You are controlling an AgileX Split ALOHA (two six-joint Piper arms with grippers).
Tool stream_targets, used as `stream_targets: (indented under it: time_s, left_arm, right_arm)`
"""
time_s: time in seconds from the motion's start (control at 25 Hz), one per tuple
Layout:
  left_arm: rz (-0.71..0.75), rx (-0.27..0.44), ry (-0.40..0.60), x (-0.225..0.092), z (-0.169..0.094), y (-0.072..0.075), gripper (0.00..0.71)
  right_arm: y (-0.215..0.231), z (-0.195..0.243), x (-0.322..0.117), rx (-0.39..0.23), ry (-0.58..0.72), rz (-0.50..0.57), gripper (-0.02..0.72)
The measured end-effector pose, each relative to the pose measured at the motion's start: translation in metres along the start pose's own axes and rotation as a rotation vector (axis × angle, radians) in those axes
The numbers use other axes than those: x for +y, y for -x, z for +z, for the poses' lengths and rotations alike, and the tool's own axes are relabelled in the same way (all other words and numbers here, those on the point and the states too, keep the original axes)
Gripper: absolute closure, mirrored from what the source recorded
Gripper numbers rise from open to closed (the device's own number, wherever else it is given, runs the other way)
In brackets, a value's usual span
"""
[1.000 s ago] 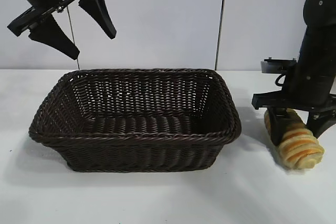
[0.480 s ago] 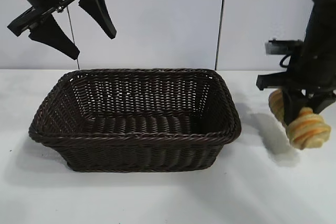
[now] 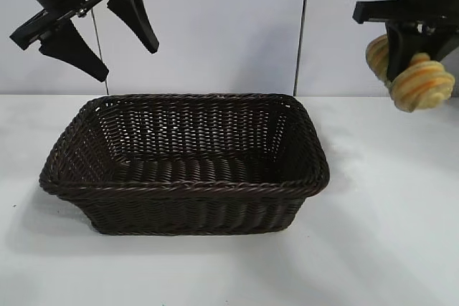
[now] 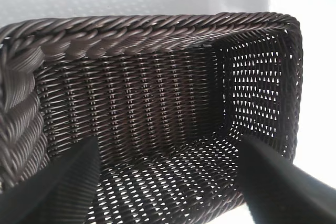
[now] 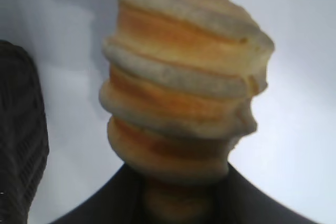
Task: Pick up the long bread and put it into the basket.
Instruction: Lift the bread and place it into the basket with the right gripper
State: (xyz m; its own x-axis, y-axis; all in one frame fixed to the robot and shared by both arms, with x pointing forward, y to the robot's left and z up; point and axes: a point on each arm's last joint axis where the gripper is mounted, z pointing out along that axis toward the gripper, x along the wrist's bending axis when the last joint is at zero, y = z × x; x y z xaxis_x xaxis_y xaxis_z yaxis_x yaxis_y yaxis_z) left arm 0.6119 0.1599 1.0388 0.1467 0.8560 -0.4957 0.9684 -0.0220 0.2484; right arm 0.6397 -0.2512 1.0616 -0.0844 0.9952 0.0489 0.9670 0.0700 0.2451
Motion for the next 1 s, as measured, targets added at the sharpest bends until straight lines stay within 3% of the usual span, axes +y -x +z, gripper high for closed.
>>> stream_targets:
  time_s: [0.2, 1.0]
  left_arm:
    - [0.0, 0.0, 0.0, 0.0, 0.0, 0.0, 0.178]
    - [0.0, 0.0, -0.006, -0.001, 0.0, 0.0, 0.178]
  right_arm:
    - [-0.014, 0.0, -0.001, 0.051, -0.007, -0.029, 0.494]
    - [-0.181, 0.031, -0.032, 0.166, 0.033, -0.462, 0.494]
